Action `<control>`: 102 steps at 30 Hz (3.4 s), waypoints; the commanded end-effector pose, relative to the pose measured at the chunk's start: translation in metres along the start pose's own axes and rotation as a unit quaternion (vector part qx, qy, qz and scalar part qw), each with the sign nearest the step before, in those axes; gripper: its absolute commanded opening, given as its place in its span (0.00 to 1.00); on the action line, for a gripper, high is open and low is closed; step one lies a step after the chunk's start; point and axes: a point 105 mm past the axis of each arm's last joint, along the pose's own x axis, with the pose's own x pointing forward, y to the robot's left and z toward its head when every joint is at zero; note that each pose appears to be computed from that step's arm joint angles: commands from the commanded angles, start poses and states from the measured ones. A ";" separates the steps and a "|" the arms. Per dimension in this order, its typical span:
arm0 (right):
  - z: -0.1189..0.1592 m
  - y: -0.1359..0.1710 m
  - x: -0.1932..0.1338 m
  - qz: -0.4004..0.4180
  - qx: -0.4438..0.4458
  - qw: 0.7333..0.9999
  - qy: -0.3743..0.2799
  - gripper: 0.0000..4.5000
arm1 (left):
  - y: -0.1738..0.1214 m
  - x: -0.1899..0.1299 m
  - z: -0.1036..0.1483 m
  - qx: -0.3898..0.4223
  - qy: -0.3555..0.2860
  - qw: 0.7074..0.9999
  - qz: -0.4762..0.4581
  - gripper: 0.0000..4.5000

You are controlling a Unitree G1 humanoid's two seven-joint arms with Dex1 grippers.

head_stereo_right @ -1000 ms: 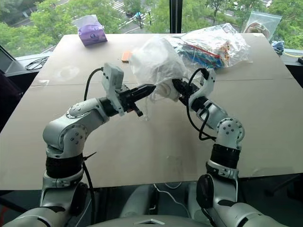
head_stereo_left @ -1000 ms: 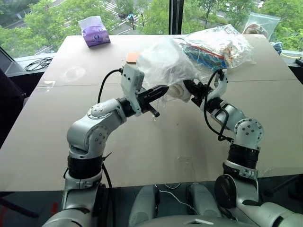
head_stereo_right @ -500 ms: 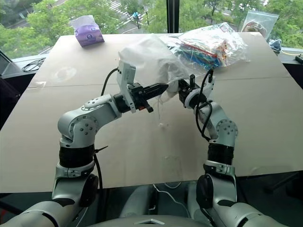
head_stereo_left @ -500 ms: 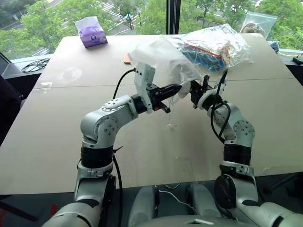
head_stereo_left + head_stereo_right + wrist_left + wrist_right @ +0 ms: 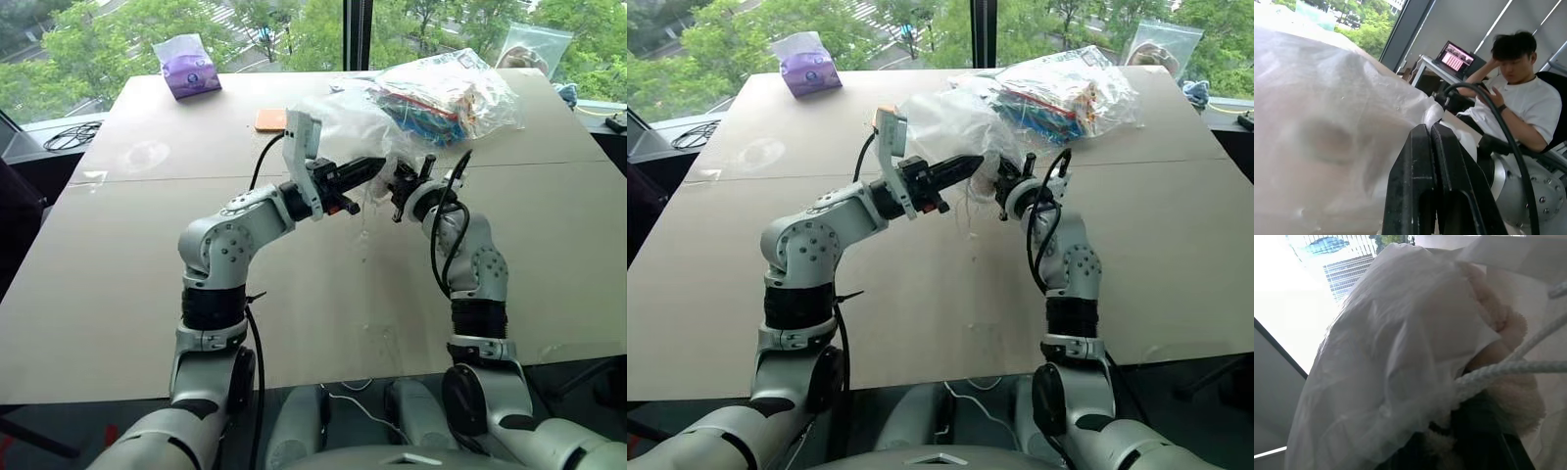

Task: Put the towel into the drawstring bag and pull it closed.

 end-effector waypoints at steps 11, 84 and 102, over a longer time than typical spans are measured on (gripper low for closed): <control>-0.055 0.033 -0.038 0.058 -0.218 0.967 0.122 0.99 | 0.036 -0.008 0.038 0.030 -0.061 0.995 0.071 0.00; 0.022 0.061 -0.058 0.222 -0.337 0.914 -0.030 0.00 | 0.080 -0.130 -0.004 0.092 0.023 0.975 0.200 0.60; 0.020 0.084 -0.053 0.243 -0.325 0.913 -0.044 0.00 | 0.092 -0.057 -0.089 0.219 0.146 0.961 0.086 0.60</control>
